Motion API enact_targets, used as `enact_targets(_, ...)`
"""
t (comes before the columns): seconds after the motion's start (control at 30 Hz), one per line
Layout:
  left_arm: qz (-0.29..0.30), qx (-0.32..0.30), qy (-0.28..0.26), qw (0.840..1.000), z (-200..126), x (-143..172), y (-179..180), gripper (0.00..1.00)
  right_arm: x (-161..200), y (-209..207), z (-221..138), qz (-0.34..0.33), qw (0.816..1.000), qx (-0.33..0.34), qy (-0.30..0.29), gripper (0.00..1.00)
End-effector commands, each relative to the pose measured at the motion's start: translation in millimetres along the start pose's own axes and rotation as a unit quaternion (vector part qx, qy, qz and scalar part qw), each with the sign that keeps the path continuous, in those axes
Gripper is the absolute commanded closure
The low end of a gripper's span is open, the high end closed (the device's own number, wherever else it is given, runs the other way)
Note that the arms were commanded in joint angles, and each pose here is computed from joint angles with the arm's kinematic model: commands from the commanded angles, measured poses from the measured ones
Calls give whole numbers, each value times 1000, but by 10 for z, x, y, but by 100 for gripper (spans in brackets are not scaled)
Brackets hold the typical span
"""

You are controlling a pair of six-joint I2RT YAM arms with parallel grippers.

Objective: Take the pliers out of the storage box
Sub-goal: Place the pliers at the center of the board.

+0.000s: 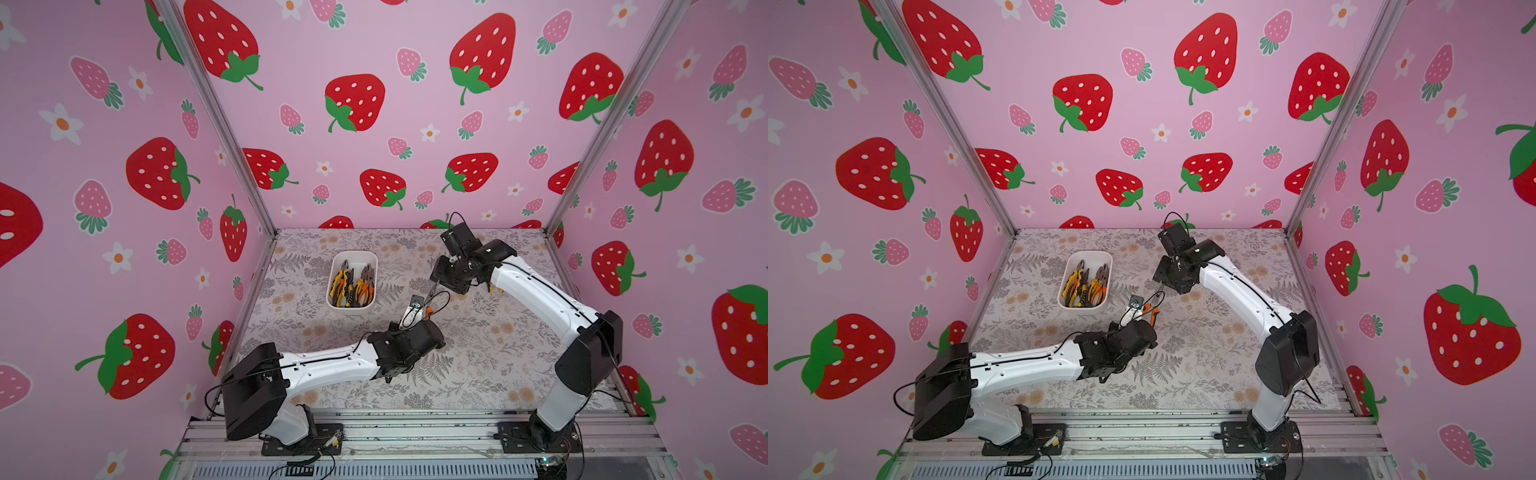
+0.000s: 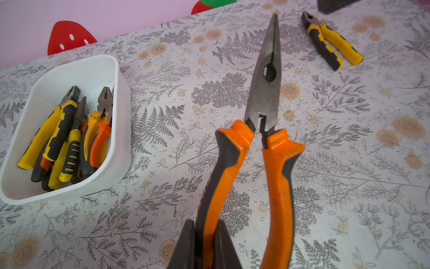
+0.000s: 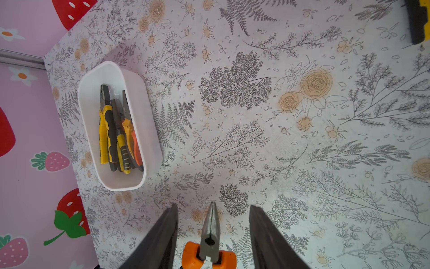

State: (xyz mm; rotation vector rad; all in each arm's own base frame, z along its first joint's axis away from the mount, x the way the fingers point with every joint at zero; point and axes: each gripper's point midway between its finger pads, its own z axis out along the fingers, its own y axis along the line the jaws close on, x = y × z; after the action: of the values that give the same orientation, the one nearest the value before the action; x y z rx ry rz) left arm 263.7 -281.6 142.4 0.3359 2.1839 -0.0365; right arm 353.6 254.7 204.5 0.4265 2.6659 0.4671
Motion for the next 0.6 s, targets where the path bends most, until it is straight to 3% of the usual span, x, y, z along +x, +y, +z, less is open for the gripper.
enact_targets(0.0,-29,-4,-38,999,-59,-279,-42,100,94,-23,109,8,1000,4,18,47)
enact_targets(0.57,-31,-8,-42,999,-76,-290,-12,100,490,76,345,0,999,7,46,55)
